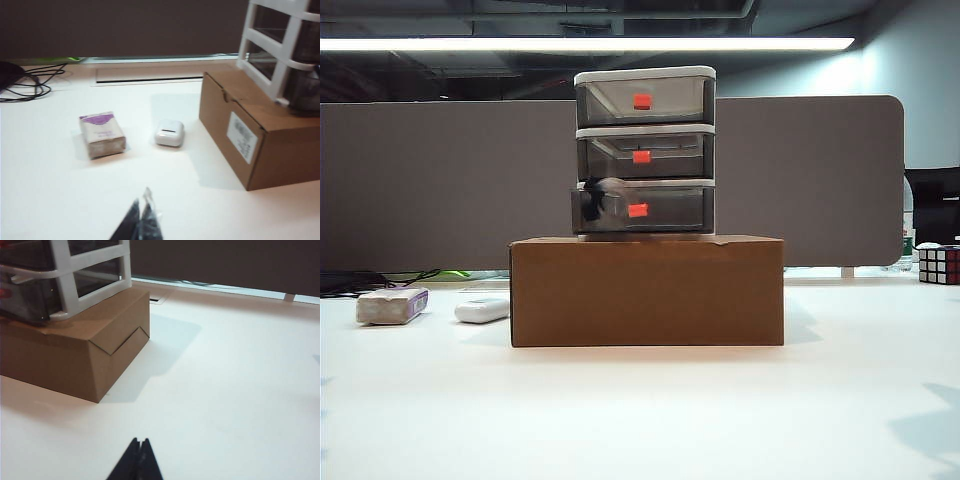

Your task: Open the third layer of the drawer on the table, pick up the transparent tape on the table and put it in, and finally close the drawer.

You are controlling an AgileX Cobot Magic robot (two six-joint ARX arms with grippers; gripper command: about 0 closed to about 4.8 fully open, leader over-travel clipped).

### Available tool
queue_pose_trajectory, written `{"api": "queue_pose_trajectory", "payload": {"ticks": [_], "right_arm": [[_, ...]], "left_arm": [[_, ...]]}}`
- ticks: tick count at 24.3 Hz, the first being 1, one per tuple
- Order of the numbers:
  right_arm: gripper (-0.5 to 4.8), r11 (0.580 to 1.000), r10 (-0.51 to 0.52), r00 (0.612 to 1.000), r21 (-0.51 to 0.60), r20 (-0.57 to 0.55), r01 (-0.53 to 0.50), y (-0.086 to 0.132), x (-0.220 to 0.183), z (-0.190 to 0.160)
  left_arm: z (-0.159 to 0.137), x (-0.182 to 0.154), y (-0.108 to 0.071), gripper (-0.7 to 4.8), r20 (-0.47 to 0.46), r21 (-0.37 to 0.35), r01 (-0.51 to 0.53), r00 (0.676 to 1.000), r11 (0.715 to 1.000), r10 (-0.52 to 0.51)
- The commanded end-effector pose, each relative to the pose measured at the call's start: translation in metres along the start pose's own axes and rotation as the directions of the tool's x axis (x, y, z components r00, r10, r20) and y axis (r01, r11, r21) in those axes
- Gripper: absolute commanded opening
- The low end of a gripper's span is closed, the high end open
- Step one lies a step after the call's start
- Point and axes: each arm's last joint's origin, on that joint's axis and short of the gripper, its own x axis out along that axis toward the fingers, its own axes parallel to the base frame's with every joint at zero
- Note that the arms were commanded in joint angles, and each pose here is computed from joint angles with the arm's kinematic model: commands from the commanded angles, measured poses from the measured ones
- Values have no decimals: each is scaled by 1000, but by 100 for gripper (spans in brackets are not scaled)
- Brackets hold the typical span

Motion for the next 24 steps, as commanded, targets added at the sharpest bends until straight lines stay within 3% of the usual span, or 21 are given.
{"api": "queue_pose_trajectory", "payload": {"ticks": [1,3,6,24], "right_arm": [[-5,1000,-11,1000,-3,14,11,-1,0,0],[-5,1000,-5,1000,9,12,5,-1,0,0],[-4,999,-5,1000,52,11,5,-1,0,0],[-5,999,-6,1000,50,11,6,-1,0,0]], "left_arm": [[5,-1,2,-6,36,18,-37,999,999,36],[5,-1,2,-5,33,21,-54,998,998,54],[3,-1,1,-5,12,7,-1,1000,1000,1],[2,-1,1,-5,9,6,0,1000,1000,0]]}}
